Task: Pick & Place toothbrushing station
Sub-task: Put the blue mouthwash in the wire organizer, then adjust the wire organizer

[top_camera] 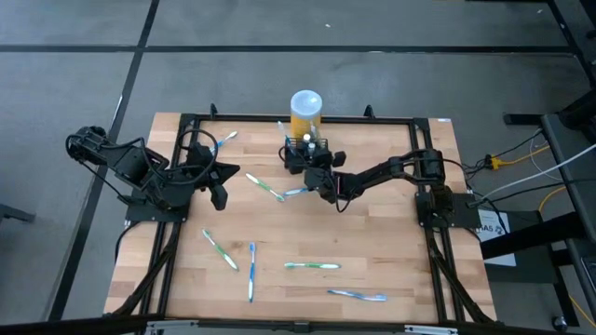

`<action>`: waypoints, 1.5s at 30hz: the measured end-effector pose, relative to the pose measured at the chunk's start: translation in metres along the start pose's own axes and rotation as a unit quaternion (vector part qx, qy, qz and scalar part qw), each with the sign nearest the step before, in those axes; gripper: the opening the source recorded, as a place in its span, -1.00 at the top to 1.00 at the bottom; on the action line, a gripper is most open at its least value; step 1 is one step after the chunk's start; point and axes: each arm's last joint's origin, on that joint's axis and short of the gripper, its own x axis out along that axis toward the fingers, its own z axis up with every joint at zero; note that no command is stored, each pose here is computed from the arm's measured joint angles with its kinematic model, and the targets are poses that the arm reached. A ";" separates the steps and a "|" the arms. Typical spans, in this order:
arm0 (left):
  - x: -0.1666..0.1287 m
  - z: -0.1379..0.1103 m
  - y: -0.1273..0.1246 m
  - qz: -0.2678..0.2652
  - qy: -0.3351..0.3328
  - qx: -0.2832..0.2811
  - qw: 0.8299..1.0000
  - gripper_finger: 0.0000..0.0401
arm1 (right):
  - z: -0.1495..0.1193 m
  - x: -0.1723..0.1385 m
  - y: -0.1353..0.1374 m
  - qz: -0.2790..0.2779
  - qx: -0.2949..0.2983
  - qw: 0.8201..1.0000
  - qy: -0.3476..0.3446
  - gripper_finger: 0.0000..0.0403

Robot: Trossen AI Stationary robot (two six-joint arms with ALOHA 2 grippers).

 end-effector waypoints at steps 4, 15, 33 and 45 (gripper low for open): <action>0.000 0.000 0.000 0.000 0.000 0.000 1.000 0.98 | 0.000 0.000 0.000 -0.005 0.003 1.000 -0.004 -0.03; 0.000 0.000 0.000 0.001 0.000 0.001 1.000 0.98 | 0.014 -0.013 0.009 0.023 0.005 0.999 -0.023 0.33; -0.003 -0.025 0.032 0.100 0.124 0.068 0.985 0.78 | 0.119 -0.143 -0.034 0.186 -0.156 0.963 0.113 0.43; 0.112 -0.063 0.005 -0.070 0.146 0.103 0.981 0.23 | 0.141 -0.226 -0.097 0.257 -0.062 0.931 0.252 0.43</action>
